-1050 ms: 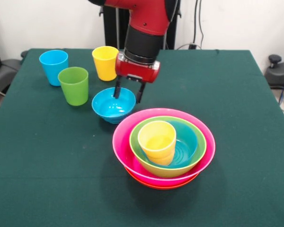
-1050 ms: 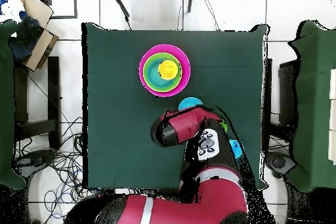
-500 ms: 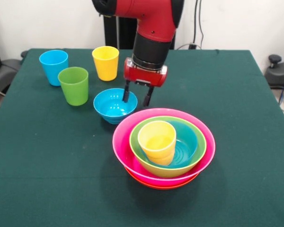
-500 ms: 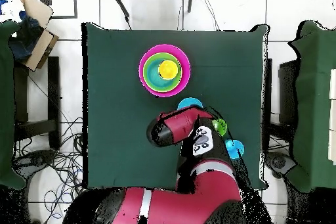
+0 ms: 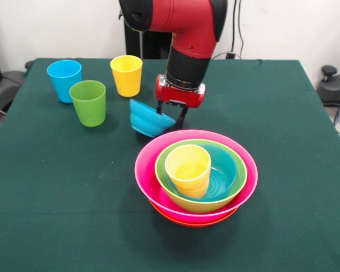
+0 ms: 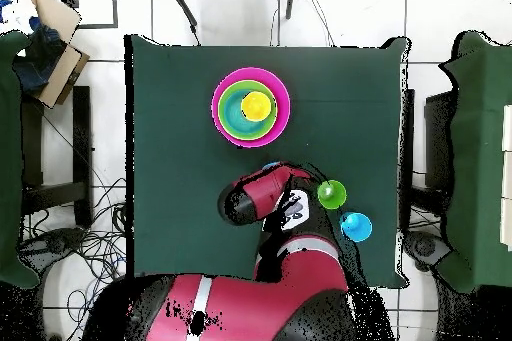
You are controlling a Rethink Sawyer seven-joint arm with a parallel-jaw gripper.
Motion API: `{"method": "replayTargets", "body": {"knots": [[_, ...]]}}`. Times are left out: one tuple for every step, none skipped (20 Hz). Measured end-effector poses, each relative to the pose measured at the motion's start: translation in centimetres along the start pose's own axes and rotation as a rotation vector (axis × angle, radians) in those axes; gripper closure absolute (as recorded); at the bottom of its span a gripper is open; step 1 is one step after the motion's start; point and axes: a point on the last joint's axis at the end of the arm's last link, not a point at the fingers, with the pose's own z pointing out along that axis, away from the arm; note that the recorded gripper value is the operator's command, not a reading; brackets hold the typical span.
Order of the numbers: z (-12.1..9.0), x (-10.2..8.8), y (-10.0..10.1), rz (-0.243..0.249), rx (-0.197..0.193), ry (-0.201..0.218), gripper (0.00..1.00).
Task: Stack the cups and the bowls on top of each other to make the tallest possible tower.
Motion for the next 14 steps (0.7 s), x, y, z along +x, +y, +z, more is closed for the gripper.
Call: {"method": "replayTargets", "body": {"knots": [[0.0,0.0,0.0,0.000,0.001,-0.001,1.00],[0.0,-0.1,0.0,-0.001,0.002,-0.001,1.00],[-0.1,-0.2,-0.1,-0.001,0.007,-0.003,1.00],[-0.5,-0.3,-0.3,-0.001,0.016,-0.005,1.00],[-0.6,-0.4,-0.4,-0.001,0.021,-0.006,1.00],[-1.0,-0.5,-0.5,0.001,0.029,-0.005,1.00],[-1.3,-0.7,-0.6,0.005,0.035,-0.004,1.00],[-2.0,-1.2,-0.7,0.022,0.044,0.000,1.00],[-2.5,-1.5,-0.8,0.034,0.047,0.001,1.00],[-2.9,-1.9,-0.9,0.044,0.051,0.003,1.00],[-3.5,-2.2,-1.0,0.059,0.054,0.007,1.00],[-4.1,-2.7,-1.1,0.078,0.056,0.012,1.00],[-4.5,-2.9,-1.2,0.089,0.055,0.015,1.00],[-5.2,-3.4,-1.2,0.113,0.051,0.024,1.00]]}}
